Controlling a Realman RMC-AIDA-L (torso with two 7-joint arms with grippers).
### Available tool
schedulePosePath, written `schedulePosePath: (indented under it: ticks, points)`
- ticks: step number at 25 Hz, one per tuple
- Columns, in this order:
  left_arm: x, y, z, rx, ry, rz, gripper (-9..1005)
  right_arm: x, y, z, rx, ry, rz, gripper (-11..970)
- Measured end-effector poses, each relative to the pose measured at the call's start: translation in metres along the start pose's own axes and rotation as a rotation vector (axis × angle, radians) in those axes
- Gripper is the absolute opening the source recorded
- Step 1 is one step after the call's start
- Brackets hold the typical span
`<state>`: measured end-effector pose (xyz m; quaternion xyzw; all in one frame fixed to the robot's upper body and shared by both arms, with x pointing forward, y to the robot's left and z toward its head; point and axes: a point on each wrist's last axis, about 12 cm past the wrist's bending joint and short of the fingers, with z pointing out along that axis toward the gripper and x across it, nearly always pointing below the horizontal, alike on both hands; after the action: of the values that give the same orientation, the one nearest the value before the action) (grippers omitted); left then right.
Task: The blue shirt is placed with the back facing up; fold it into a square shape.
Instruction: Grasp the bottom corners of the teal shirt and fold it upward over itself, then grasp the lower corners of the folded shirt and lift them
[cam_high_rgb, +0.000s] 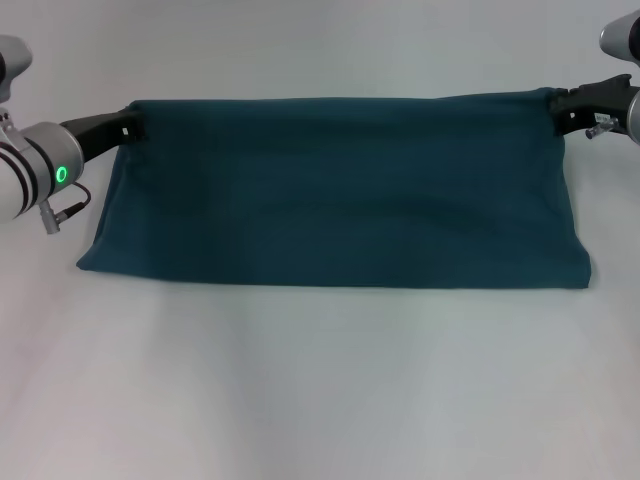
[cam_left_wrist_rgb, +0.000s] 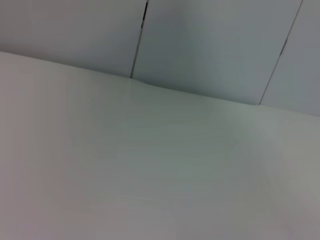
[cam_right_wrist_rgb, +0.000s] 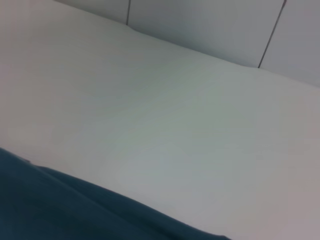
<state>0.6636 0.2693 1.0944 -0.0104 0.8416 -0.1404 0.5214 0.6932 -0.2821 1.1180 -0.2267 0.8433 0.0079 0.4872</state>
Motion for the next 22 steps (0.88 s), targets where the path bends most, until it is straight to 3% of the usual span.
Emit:
schedulePosePath:
  ticks: [18,20,22]
  points:
    - [0.0003,-0.0020,0.0015,-0.005,-0.016,-0.049,6,-0.0034,0.0008,0.0008,0.016,-0.010,-0.062,57]
    - [0.0000,0.0005,0.0013,-0.025,-0.023,-0.066,66,-0.0055,-0.0011,0.0000,0.042,-0.020,-0.078,58]
    - [0.0009,0.0018,0.0008,-0.031,-0.027,-0.080,126,-0.0075,-0.0029,-0.0011,0.067,-0.029,-0.083,152]
